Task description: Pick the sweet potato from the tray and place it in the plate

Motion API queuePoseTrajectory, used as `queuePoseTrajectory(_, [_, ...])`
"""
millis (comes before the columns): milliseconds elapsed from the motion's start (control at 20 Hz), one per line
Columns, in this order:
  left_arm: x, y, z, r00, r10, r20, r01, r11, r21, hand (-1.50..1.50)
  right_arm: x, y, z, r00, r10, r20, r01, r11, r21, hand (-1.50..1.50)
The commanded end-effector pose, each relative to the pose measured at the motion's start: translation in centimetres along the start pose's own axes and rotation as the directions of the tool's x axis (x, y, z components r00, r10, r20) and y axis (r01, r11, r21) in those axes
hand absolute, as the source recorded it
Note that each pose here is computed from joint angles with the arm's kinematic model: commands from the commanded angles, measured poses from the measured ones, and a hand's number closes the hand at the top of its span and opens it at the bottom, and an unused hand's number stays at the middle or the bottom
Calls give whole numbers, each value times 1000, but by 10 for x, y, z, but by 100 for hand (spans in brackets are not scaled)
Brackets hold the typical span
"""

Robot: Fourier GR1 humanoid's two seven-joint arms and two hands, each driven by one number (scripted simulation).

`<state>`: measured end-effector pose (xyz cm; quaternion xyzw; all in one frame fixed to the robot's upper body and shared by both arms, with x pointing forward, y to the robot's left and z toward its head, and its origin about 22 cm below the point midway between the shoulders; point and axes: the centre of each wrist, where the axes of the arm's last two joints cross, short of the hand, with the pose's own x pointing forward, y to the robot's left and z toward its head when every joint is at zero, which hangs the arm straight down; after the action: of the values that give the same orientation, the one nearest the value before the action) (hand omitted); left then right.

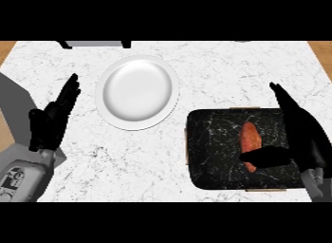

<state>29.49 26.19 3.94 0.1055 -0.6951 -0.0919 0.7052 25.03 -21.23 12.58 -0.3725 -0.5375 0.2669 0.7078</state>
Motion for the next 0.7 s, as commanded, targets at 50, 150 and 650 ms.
queuePoseTrajectory(50, [13,0,-6,1000,5,16,-5,1000,-17,0,21,-39,11,985,122,-119,-109,988,109,-150])
queuePoseTrajectory(150, [5,-5,-7,1000,-11,7,11,1000,-3,0,10,-44,6,975,152,-160,-125,978,166,-150])
queuePoseTrajectory(650, [12,2,-4,1000,13,3,-13,1000,-28,0,5,-10,-21,963,147,-227,-90,965,244,-150])
